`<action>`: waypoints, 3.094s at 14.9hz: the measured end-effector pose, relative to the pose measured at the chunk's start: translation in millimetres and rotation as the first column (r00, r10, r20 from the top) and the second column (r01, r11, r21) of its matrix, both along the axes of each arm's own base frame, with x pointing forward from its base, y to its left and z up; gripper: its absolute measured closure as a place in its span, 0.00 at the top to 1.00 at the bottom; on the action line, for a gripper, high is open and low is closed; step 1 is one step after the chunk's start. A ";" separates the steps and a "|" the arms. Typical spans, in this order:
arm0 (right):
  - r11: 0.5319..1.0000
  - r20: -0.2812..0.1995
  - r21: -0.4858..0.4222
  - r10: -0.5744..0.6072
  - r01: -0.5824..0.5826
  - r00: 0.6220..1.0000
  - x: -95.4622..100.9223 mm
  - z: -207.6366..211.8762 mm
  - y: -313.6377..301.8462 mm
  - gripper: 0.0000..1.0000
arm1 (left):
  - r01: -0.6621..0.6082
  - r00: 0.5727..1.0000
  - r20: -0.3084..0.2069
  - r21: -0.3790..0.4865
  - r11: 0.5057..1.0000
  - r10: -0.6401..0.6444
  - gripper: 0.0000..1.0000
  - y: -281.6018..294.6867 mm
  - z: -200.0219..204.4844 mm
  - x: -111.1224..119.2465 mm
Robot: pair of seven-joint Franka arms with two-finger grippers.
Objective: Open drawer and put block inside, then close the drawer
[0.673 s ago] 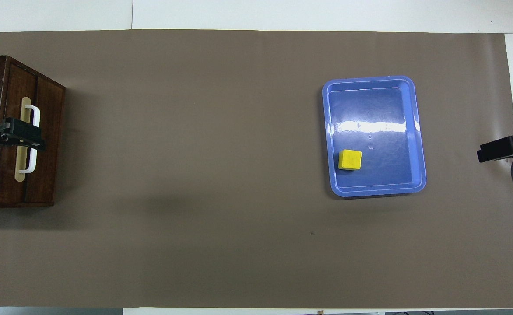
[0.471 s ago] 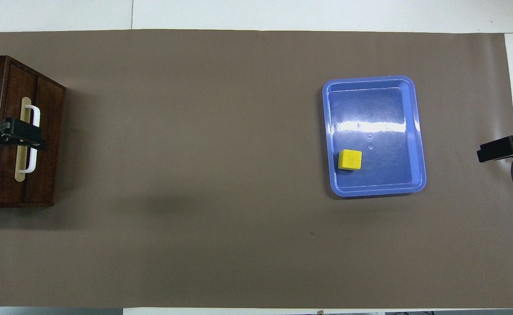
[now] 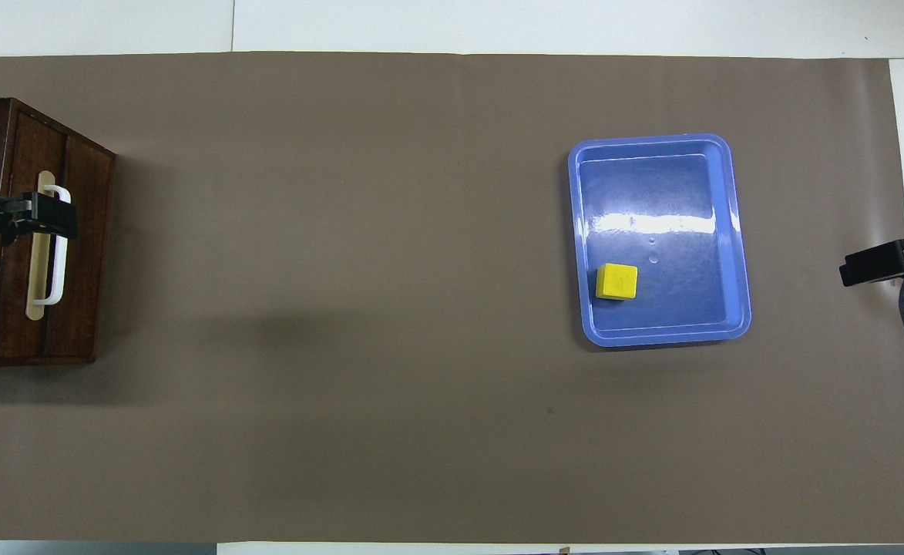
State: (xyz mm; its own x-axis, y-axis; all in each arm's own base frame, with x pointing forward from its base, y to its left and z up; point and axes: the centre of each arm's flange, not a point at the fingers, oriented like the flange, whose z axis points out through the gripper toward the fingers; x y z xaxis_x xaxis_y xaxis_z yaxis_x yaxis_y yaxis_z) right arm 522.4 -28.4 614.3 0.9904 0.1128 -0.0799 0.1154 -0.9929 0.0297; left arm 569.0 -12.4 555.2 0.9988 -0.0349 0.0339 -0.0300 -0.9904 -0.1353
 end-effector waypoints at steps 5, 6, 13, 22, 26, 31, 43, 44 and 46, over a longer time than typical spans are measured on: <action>0.957 0.013 0.065 0.282 -0.282 0.959 -6.0 -23.9 11.8 1.00 | 0.075 0.997 0.017 0.087 0.993 -0.077 1.00 1.9 -89.7 13.4; 0.933 0.031 0.083 0.347 -0.349 0.937 -8.4 -29.3 13.9 1.00 | 0.090 0.996 0.012 0.108 0.990 -0.092 1.00 3.5 -103.3 16.4; 0.606 0.210 0.082 0.765 -0.791 0.608 -16.7 -83.8 52.6 1.00 | 0.118 0.992 0.040 0.131 0.984 -0.124 1.00 20.1 -147.2 18.4; 0.160 0.512 0.096 0.838 -0.982 0.186 5.7 -211.0 73.0 1.00 | 0.039 0.992 0.120 0.080 0.996 -0.049 1.00 -60.5 -148.5 15.3; 0.116 0.593 0.074 0.793 -0.990 0.137 9.6 -262.3 70.4 1.00 | -0.027 0.987 0.156 -0.006 1.000 0.028 1.00 -128.8 -137.2 8.1; 0.116 0.654 0.096 0.742 -0.989 0.151 7.5 -310.1 63.9 1.00 | -0.044 0.987 0.156 -0.017 0.999 0.046 1.00 -149.4 -137.0 2.8; 0.096 0.661 0.079 0.740 -0.992 0.124 9.1 -348.1 51.9 1.00 | -0.147 0.986 0.079 -0.038 0.988 0.149 1.00 -52.6 -62.1 51.2; 0.095 0.662 0.078 0.740 -0.992 0.123 9.3 -347.8 52.1 1.00 | -0.130 0.988 0.079 -0.035 0.991 0.133 1.00 -36.2 -64.6 54.0; 0.093 0.663 0.078 0.738 -0.993 0.121 10.1 -346.8 53.4 1.00 | -0.112 0.990 0.078 -0.033 0.993 0.115 1.00 -14.7 -74.7 56.2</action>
